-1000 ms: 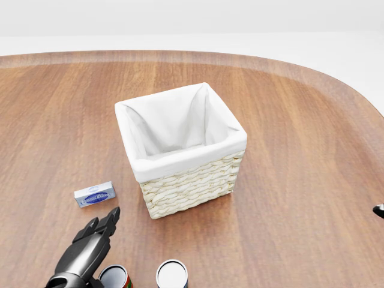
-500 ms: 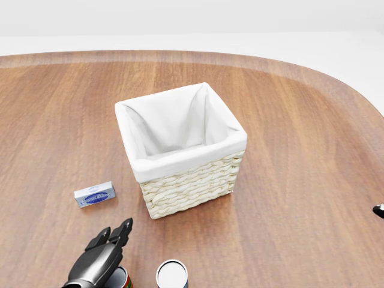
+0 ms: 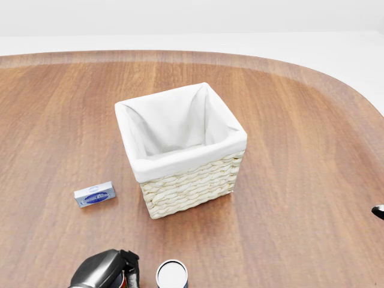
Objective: Pick up the tomato sauce, and put it in the basket.
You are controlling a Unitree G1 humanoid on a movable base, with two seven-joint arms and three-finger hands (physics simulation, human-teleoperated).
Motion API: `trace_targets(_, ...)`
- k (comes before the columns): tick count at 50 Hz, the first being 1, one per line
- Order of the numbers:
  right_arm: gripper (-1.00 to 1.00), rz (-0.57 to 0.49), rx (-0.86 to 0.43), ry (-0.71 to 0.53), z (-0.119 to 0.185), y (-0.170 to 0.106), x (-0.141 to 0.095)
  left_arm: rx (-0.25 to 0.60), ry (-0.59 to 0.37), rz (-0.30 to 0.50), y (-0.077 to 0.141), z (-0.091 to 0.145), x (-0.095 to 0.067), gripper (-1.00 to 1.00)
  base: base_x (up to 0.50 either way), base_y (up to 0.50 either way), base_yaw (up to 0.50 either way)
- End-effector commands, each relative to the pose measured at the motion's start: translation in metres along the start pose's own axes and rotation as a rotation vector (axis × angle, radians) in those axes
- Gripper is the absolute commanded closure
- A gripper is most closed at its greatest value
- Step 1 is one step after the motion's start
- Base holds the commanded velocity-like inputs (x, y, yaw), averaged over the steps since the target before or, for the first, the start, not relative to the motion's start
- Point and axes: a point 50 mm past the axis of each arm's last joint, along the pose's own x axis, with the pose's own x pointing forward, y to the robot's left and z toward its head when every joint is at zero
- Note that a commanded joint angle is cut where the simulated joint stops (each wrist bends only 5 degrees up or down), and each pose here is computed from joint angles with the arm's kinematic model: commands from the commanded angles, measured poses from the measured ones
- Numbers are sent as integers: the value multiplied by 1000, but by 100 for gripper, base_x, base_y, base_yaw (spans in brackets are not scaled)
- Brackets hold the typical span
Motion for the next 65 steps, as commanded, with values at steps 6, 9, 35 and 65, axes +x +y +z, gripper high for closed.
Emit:
trace_targets(6, -100, 1, 1, 4, -1, 0, 0, 1, -8, 70, 14, 5, -5, 100, 0, 0, 0)
trace_targets(9, -100, 2, 2, 10, -3, 1, 0, -9, -28, 151, 36, 13, -18, 100, 0, 0, 0)
trace_targets(35, -100, 8, 0, 6, -2, 3, 1, 261, -349, 736, 260, 153, -72, 99, 0, 0, 0)
trace_targets(65, -100, 13, 23, -6, 1, 0, 0, 326, -291, 933, 310, 233, 4, 100, 0, 0, 0)
